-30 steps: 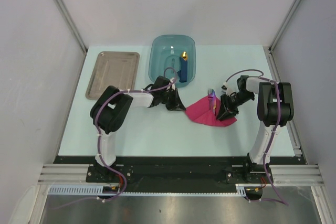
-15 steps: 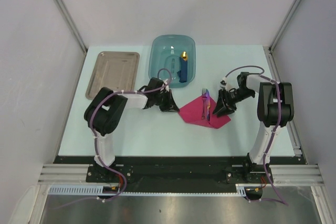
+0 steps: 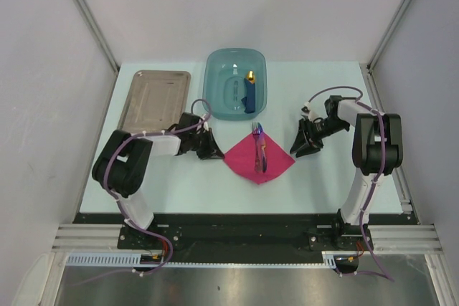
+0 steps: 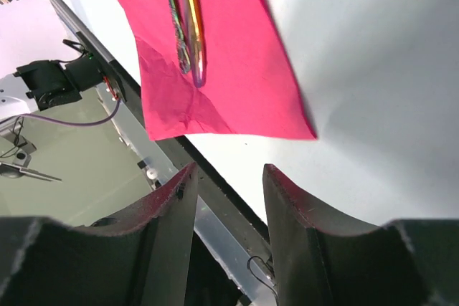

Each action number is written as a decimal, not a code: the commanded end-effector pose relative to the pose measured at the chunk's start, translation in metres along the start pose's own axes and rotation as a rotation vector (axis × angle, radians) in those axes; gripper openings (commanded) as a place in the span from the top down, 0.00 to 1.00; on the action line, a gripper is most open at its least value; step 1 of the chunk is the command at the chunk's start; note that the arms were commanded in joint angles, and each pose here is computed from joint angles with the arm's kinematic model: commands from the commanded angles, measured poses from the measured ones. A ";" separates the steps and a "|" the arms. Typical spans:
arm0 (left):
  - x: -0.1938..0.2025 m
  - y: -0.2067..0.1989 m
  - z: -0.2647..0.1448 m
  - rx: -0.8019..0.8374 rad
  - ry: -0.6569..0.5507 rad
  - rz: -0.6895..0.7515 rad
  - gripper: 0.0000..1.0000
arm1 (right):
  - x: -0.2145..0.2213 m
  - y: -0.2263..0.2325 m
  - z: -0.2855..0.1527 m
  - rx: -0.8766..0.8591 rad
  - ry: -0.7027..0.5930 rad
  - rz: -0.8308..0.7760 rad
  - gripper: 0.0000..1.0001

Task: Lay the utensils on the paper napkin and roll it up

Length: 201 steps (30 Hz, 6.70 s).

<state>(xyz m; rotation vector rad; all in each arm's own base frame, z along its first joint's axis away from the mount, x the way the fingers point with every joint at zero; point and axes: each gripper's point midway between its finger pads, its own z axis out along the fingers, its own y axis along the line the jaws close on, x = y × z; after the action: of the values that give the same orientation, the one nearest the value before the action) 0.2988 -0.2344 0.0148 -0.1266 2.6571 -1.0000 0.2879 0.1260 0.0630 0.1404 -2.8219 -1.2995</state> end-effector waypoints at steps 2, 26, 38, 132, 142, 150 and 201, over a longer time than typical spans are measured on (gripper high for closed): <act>0.010 0.031 -0.019 -0.096 -0.003 0.025 1.00 | -0.004 0.020 0.000 -0.002 -0.005 -0.065 0.54; 0.003 0.059 -0.051 -0.107 -0.028 0.101 0.97 | 0.009 0.057 0.019 -0.031 -0.046 -0.172 0.56; 0.003 -0.051 -0.105 0.167 -0.232 0.953 0.34 | -0.003 0.089 0.015 -0.102 -0.126 -0.288 0.58; 0.043 -0.098 -0.039 0.340 0.020 0.600 0.66 | 0.027 0.073 0.145 0.060 0.073 -0.184 0.68; 0.039 -0.067 0.000 0.235 0.085 0.412 0.71 | 0.028 0.083 0.136 0.036 0.052 -0.213 0.66; 0.035 -0.053 0.014 0.192 0.113 0.360 0.76 | 0.027 0.089 0.117 0.021 0.031 -0.232 0.61; 0.038 -0.041 0.018 0.153 0.131 0.374 0.78 | -0.006 0.105 0.109 -0.201 -0.057 -0.047 0.90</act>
<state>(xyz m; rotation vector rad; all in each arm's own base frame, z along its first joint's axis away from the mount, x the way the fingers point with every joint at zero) 0.2563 -0.2850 0.0198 0.4538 2.5871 -1.1476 0.2636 0.2594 0.0521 0.1098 -2.7023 -1.5365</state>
